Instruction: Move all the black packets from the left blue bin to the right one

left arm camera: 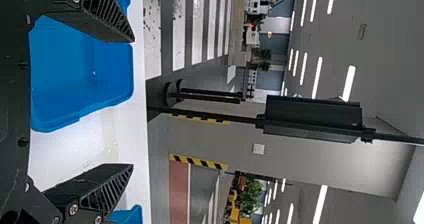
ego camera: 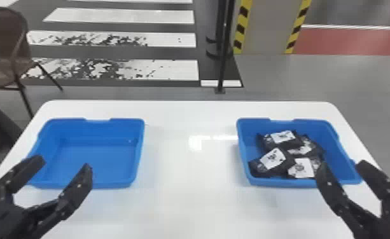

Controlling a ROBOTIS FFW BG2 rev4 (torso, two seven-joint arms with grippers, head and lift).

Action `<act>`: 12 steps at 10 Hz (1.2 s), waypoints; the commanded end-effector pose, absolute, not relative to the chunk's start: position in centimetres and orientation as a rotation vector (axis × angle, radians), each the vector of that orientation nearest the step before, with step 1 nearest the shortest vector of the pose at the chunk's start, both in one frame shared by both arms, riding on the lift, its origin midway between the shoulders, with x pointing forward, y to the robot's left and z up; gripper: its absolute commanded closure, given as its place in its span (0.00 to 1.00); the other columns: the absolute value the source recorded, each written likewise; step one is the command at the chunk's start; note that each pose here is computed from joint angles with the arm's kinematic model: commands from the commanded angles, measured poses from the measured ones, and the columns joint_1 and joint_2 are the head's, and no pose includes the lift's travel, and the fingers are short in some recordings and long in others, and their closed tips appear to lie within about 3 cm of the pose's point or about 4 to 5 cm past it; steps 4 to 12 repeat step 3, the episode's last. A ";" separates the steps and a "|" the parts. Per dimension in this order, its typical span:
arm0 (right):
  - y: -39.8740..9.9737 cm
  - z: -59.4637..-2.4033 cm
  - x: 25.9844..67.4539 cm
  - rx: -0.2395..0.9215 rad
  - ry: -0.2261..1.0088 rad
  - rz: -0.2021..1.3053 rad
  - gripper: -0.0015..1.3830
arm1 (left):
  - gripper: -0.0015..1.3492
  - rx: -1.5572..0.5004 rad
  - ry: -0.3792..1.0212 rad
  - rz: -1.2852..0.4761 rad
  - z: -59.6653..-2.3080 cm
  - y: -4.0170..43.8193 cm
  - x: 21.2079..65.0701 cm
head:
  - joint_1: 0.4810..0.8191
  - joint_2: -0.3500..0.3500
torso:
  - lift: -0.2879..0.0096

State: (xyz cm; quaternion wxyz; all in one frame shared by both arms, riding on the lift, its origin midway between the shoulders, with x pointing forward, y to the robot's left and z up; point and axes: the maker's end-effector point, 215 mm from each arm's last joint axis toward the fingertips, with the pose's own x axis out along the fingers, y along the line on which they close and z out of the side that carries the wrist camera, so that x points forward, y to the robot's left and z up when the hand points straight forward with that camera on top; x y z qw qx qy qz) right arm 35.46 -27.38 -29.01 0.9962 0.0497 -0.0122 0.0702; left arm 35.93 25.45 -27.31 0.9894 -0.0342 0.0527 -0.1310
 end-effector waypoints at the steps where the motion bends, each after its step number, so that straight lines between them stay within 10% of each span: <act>1: -27.4 -29.0 35.5 0.102 -0.025 0.140 0.26 | 0.11 -0.076 0.111 -0.261 -27.5 25.5 35.8 | 0.63 0.46 | 0.50; 12: -27.4 -29.0 35.5 0.104 -0.026 0.140 0.26 | 0.11 -0.078 0.111 -0.262 -27.5 25.4 35.9 | 0.63 0.45 | 0.50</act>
